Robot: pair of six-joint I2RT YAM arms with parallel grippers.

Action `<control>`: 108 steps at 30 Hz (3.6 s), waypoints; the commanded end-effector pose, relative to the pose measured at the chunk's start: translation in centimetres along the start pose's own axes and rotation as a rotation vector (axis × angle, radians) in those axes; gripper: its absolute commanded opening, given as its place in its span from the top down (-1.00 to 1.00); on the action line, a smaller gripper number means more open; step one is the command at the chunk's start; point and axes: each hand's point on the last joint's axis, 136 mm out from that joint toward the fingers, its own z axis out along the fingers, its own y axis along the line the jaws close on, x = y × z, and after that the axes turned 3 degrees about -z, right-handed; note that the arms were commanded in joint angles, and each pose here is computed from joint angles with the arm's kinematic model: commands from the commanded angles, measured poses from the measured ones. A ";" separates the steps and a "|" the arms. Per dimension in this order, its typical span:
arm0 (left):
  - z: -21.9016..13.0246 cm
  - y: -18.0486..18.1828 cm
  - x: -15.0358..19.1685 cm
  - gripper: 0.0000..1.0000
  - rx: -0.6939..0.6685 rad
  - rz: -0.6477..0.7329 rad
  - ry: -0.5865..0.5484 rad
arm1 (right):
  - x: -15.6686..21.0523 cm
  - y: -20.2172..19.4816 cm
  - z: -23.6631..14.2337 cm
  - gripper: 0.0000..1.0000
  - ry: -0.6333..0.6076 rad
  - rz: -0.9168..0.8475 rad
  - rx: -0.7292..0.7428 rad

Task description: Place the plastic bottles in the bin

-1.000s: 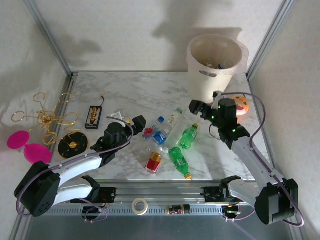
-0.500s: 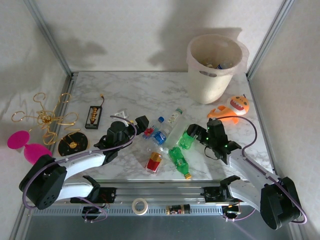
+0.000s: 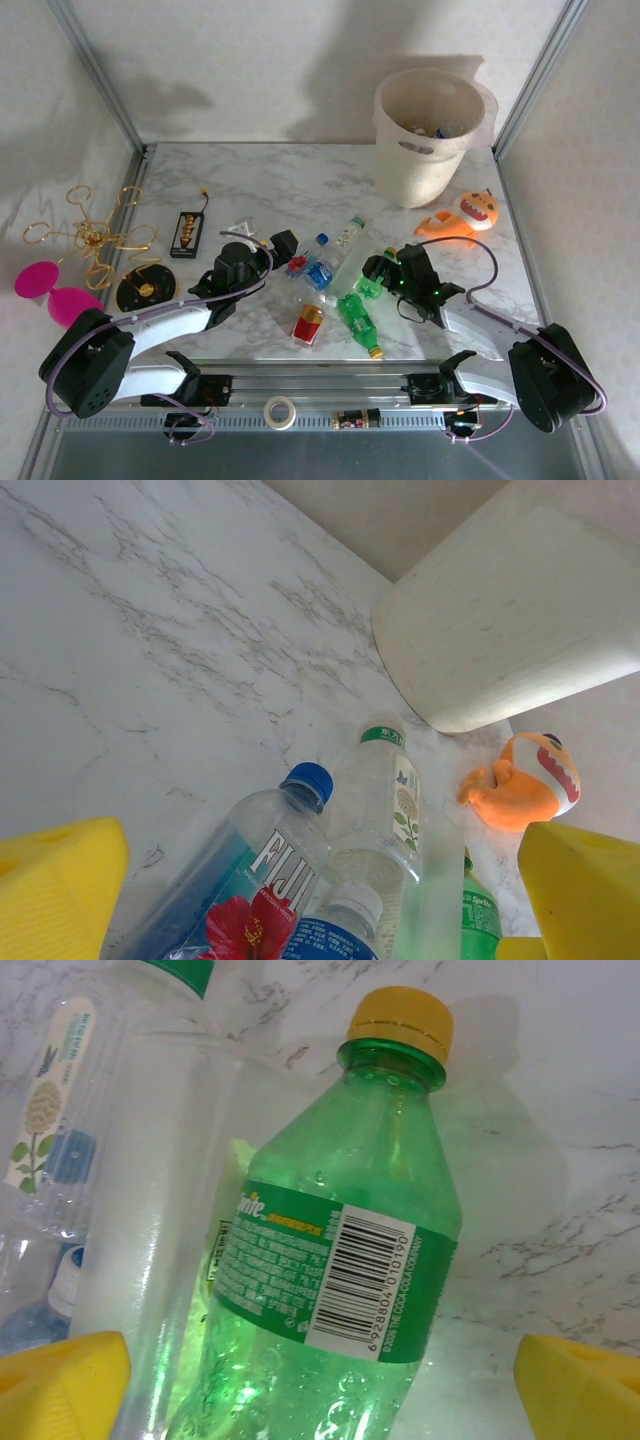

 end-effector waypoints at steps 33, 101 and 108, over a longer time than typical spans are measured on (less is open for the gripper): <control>-0.6 0.9 -0.6 -0.99 -0.020 -0.016 -0.040 | 0.8 -4.0 0.9 -0.19 0.033 -0.128 0.225; -3.5 2.2 -1.7 -0.99 -0.045 -0.026 -0.110 | -40.7 10.1 -5.1 0.79 -0.580 -0.387 0.096; -4.4 2.6 -2.1 -0.99 -0.057 -0.024 -0.130 | -41.6 10.0 -3.5 -0.05 -0.539 -0.363 0.110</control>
